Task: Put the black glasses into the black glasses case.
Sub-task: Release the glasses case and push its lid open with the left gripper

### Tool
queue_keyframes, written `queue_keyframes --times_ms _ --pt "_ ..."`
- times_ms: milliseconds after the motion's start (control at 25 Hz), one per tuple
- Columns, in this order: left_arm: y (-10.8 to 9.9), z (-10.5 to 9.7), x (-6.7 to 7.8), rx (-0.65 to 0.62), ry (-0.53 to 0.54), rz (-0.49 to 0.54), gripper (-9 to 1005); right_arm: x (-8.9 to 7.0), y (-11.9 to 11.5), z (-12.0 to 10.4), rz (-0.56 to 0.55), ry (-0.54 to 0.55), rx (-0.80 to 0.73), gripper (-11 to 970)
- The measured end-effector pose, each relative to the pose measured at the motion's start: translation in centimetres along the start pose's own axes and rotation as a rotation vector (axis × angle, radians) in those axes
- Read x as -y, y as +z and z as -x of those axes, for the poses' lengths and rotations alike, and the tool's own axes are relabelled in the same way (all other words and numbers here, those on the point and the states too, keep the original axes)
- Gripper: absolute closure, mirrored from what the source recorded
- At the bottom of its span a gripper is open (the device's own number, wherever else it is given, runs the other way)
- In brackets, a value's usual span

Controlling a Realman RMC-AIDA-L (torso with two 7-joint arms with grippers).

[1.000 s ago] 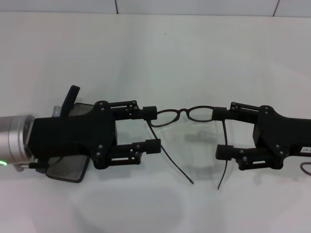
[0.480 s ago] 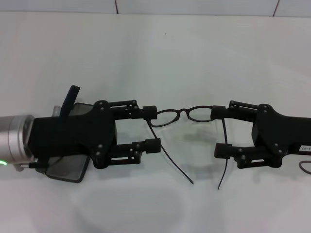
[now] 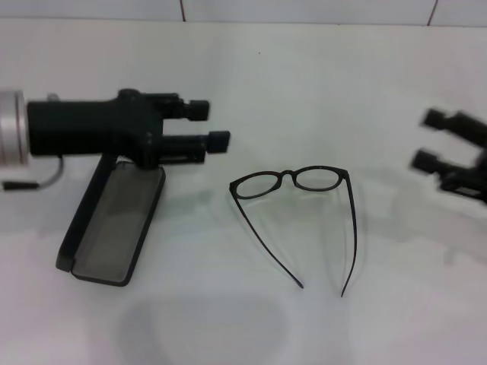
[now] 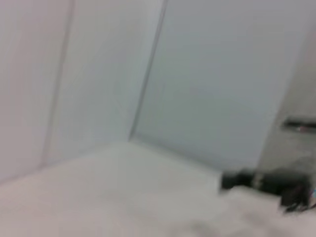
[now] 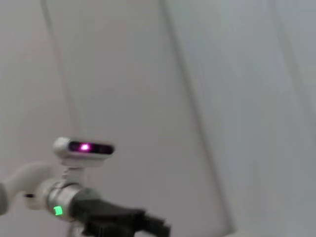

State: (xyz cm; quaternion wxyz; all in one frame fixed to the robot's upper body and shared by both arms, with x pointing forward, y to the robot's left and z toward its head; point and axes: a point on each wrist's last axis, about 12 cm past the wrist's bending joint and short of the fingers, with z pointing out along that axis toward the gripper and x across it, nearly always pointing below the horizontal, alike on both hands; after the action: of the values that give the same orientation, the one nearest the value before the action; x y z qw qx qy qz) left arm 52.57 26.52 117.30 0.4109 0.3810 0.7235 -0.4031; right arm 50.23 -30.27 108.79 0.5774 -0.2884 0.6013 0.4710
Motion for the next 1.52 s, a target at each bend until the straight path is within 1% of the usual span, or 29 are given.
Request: queue_keyframes --times_ms 120,200,280,320,360,440,520,640,720,920,960,1000,1240,1520 --pt "0.0 2.5 0.7 -0.121 -0.015 0.120 320 -0.6 -2.1 -0.2 -0.082 -0.024 0.072 109" --pt "0.5 4.2 1.5 -0.218 -0.020 0.237 320 -0.9 -3.1 -0.3 -0.119 -0.035 0.101 110" --pt "0.9 5.1 2.1 -0.298 -0.017 0.347 324 -1.1 -3.6 -0.4 -0.138 -0.041 0.114 111" --pt "1.3 5.4 2.6 -0.355 -0.022 0.426 326 -1.2 -3.7 -0.5 -0.143 -0.040 0.116 112" --pt "1.7 5.6 2.9 -0.389 -0.023 0.476 328 -1.2 -3.7 -0.5 -0.146 -0.041 0.117 113" --pt "2.7 5.6 3.7 -0.480 -0.016 0.608 334 -1.2 -3.7 -0.7 -0.150 -0.041 0.115 114" --pt "3.5 5.4 4.2 -0.546 -0.008 0.707 342 -1.2 -3.6 -0.8 -0.152 -0.045 0.111 115" --pt "3.5 5.1 4.4 -0.596 -0.039 0.786 354 -1.0 -3.3 -0.8 -0.151 -0.052 0.105 117" --pt "3.5 4.9 4.5 -0.601 -0.067 0.785 362 -0.9 -3.1 -0.8 -0.152 -0.059 0.100 119" --pt "3.2 3.8 4.1 -0.614 -0.132 0.782 381 -0.7 -2.8 -0.7 -0.145 -0.071 0.089 122" --pt "3.2 3.8 4.1 -0.614 -0.132 0.782 385 -0.7 -2.8 -0.7 -0.143 -0.072 0.086 122" --pt "3.1 3.2 3.7 -0.631 -0.162 0.782 389 -0.6 -2.7 -0.7 -0.141 -0.072 0.085 123" --pt "2.9 1.7 2.3 -0.680 -0.228 0.779 413 -0.7 -2.6 -1.0 -0.140 -0.068 0.074 127" --pt "3.2 0.7 1.6 -0.714 -0.235 0.761 441 -0.8 -2.5 -1.0 -0.140 -0.065 0.076 132"
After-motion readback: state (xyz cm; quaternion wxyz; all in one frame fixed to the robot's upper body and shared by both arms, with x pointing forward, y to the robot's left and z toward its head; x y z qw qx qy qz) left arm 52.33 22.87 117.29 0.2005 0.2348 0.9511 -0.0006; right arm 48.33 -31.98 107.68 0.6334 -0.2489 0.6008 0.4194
